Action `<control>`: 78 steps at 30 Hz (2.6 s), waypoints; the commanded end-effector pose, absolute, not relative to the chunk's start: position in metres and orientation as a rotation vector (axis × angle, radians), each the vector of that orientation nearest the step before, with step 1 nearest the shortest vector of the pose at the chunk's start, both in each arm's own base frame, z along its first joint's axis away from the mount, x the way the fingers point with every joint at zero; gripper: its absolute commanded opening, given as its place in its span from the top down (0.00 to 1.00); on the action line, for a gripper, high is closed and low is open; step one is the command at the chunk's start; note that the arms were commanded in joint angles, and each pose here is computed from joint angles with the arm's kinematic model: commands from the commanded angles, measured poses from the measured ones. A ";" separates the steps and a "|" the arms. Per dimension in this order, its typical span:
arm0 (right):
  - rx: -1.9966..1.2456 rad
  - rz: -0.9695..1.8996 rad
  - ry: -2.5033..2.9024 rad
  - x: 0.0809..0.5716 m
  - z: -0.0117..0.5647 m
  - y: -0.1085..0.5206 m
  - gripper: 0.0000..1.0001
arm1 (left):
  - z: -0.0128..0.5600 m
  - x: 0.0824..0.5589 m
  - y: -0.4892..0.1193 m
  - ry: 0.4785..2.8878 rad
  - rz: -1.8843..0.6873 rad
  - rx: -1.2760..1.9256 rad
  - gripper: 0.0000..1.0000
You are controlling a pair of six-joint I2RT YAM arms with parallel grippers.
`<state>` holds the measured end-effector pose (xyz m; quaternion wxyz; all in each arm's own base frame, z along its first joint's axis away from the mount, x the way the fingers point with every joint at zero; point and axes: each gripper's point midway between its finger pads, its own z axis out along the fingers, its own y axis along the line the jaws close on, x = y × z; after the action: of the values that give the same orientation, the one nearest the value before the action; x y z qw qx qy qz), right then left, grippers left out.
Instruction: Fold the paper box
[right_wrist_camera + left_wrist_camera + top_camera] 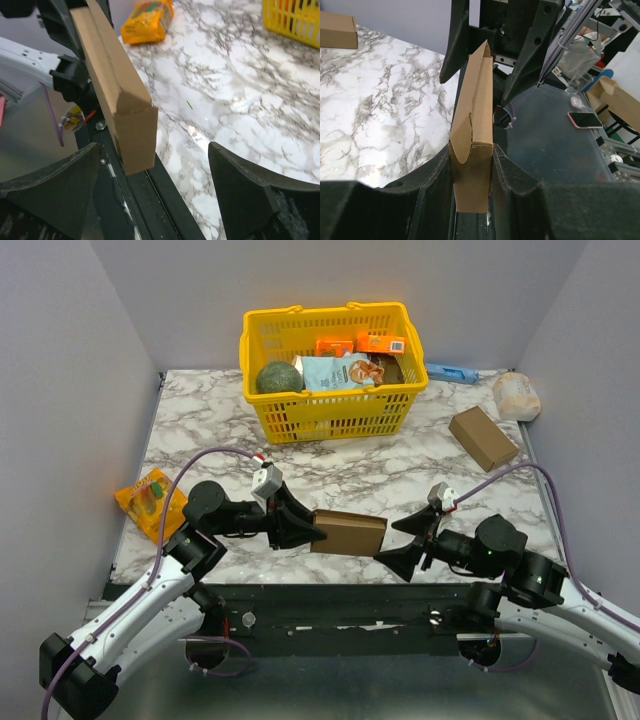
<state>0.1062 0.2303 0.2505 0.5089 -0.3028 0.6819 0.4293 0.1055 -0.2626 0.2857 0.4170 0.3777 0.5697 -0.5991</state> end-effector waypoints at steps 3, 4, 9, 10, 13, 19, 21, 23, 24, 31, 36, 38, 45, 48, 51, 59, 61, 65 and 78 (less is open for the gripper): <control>-0.786 1.085 1.505 0.106 0.279 0.249 0.13 | 0.295 0.096 -0.262 1.380 -1.547 0.998 0.96; -0.792 1.086 1.502 0.106 0.280 0.250 0.14 | 0.294 0.095 -0.262 1.381 -1.553 1.003 0.96; -0.778 1.082 1.489 0.110 0.285 0.253 0.27 | 0.293 0.094 -0.261 1.379 -1.554 1.008 0.96; -0.772 1.079 1.494 0.111 0.284 0.253 0.30 | 0.293 0.094 -0.262 1.375 -1.554 1.010 0.96; -0.773 1.095 1.488 0.109 0.284 0.255 0.40 | 0.291 0.094 -0.262 1.384 -1.559 1.013 0.94; -0.781 1.121 1.486 0.107 0.280 0.259 0.52 | 0.283 0.106 -0.262 1.446 -1.485 0.991 0.64; -0.783 1.124 1.484 0.106 0.280 0.259 0.55 | 0.286 0.115 -0.261 1.465 -1.428 0.963 0.46; -0.780 1.125 1.482 0.105 0.280 0.257 0.56 | 0.279 0.120 -0.259 1.499 -1.383 0.961 0.30; -0.776 1.125 1.476 0.105 0.281 0.256 0.57 | 0.281 0.124 -0.258 1.501 -1.361 0.953 0.21; -0.780 1.095 1.518 0.107 0.270 0.253 0.59 | 0.275 0.139 -0.247 1.557 -1.269 0.901 0.09; -0.786 1.089 1.539 0.107 0.260 0.253 0.60 | 0.273 0.149 -0.243 1.579 -1.212 0.864 0.08; -0.786 1.083 1.545 0.108 0.257 0.253 0.61 | 0.273 0.153 -0.241 1.584 -1.196 0.844 0.07; -0.805 1.096 1.552 0.106 0.255 0.257 0.61 | 0.278 0.136 -0.257 1.478 -1.376 0.942 0.07; -0.818 1.109 1.541 0.104 0.259 0.259 0.62 | 0.274 0.128 -0.267 1.472 -1.418 1.046 0.07; -0.824 1.122 1.535 0.103 0.261 0.260 0.62 | 0.265 0.117 -0.278 1.480 -1.430 1.148 0.06; -0.826 1.166 1.520 0.097 0.265 0.263 0.63 | 0.250 0.113 -0.294 1.508 -1.460 1.201 0.03; -0.828 1.170 1.521 0.097 0.265 0.263 0.64 | 0.251 0.110 -0.299 1.500 -1.479 1.211 0.02; -0.830 1.172 1.520 0.097 0.265 0.264 0.64 | 0.244 0.103 -0.308 1.515 -1.511 1.243 0.02; -0.836 1.176 1.520 0.097 0.264 0.266 0.65 | 0.237 0.084 -0.327 1.521 -1.586 1.286 0.09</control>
<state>0.0985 0.2635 0.2564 0.4945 -0.3437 0.6411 0.4757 0.0882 -0.3185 0.2203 0.2857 0.4760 0.5932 -0.5830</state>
